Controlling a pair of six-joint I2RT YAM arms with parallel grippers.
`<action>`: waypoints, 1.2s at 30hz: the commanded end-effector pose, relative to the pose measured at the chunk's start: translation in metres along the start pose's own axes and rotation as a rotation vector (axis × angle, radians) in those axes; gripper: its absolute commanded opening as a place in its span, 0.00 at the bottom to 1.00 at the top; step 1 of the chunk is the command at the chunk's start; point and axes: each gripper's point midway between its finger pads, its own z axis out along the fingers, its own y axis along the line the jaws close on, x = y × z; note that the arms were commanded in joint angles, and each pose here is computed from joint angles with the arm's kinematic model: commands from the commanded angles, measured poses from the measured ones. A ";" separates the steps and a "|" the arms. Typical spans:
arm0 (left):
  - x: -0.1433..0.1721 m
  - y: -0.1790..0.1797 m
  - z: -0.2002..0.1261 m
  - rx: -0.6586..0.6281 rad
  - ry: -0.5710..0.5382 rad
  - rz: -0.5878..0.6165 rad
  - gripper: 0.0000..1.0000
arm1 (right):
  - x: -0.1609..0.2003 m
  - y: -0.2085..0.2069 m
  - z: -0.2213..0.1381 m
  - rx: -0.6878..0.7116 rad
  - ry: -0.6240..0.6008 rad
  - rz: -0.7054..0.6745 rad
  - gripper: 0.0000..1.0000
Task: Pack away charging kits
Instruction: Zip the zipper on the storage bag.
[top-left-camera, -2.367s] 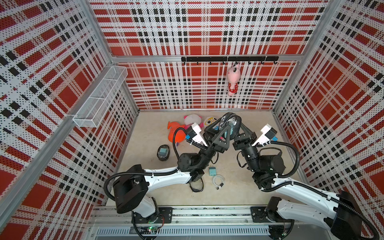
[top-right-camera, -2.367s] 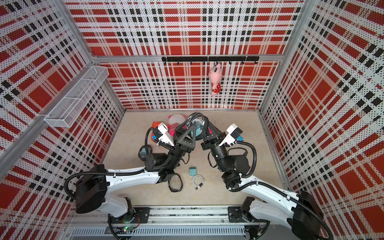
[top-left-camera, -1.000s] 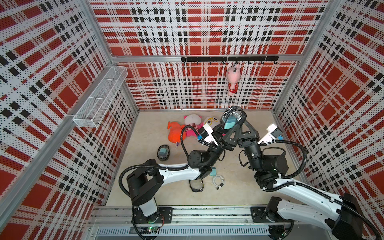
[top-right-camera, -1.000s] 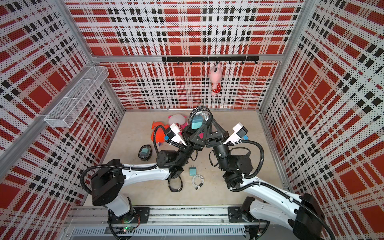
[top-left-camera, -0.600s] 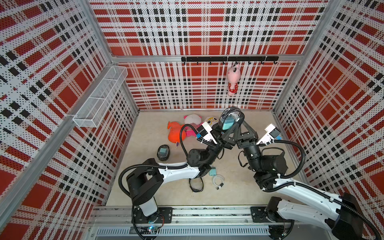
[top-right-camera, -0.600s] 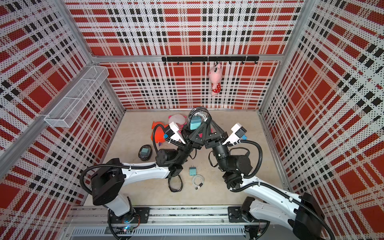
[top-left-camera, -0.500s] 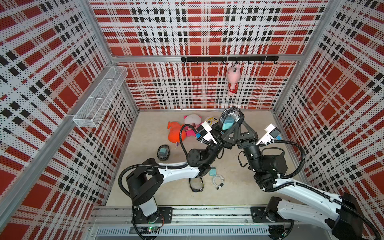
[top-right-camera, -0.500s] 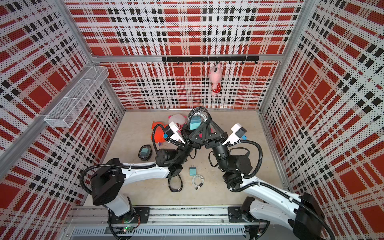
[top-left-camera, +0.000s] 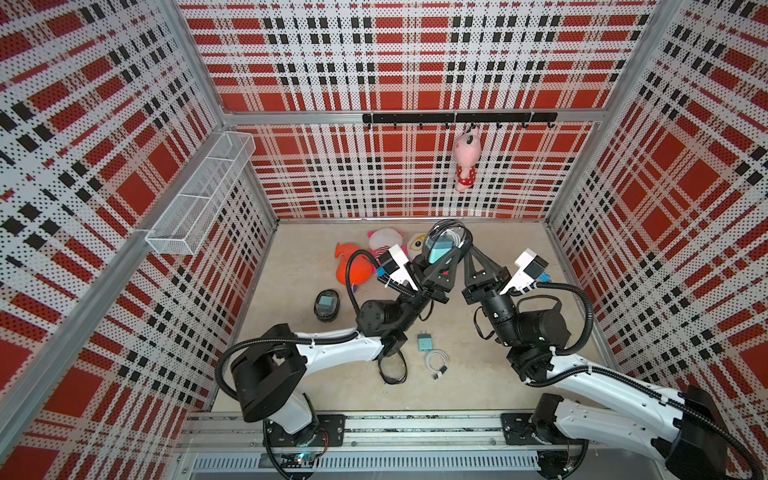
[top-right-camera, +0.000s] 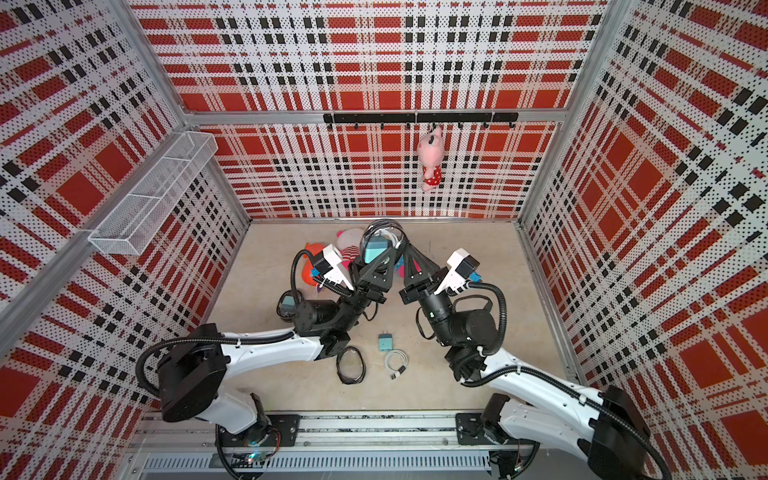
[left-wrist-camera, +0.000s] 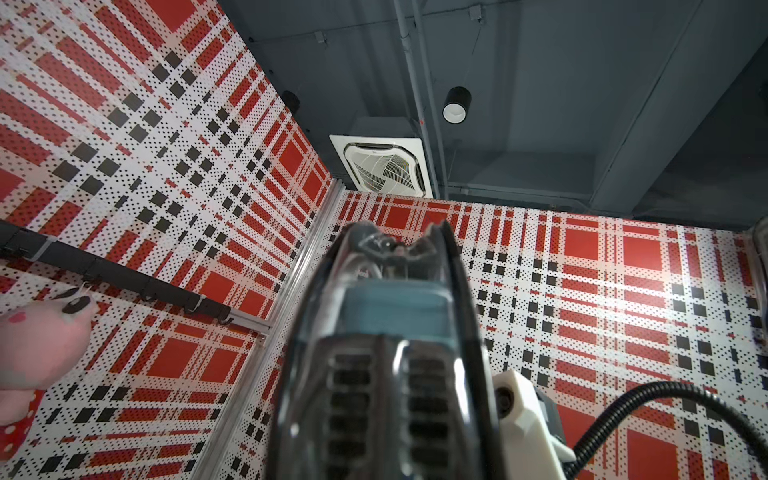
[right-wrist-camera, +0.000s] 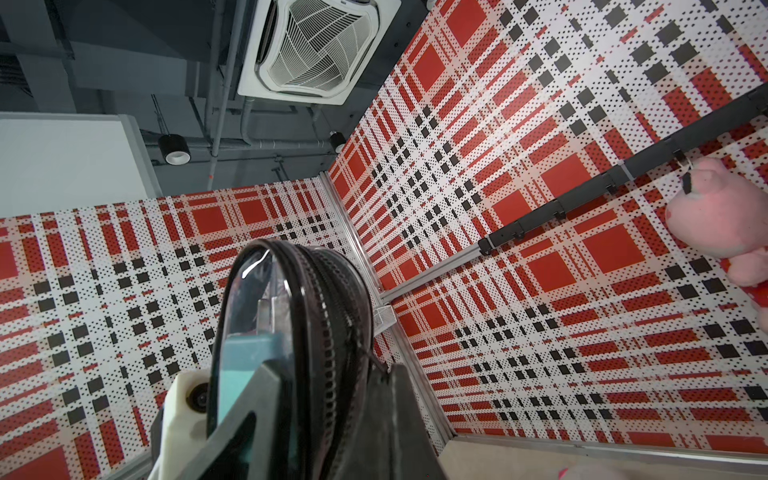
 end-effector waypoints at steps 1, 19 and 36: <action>-0.041 -0.015 0.000 0.050 -0.032 -0.029 0.00 | -0.024 -0.004 0.003 0.049 -0.038 -0.149 0.00; -0.013 0.023 -0.054 -0.211 0.535 0.118 0.00 | 0.008 -0.009 0.007 -0.107 0.141 -0.634 0.00; 0.039 0.055 -0.110 -0.381 0.843 0.158 0.00 | 0.047 -0.035 -0.019 -0.304 0.177 -0.902 0.00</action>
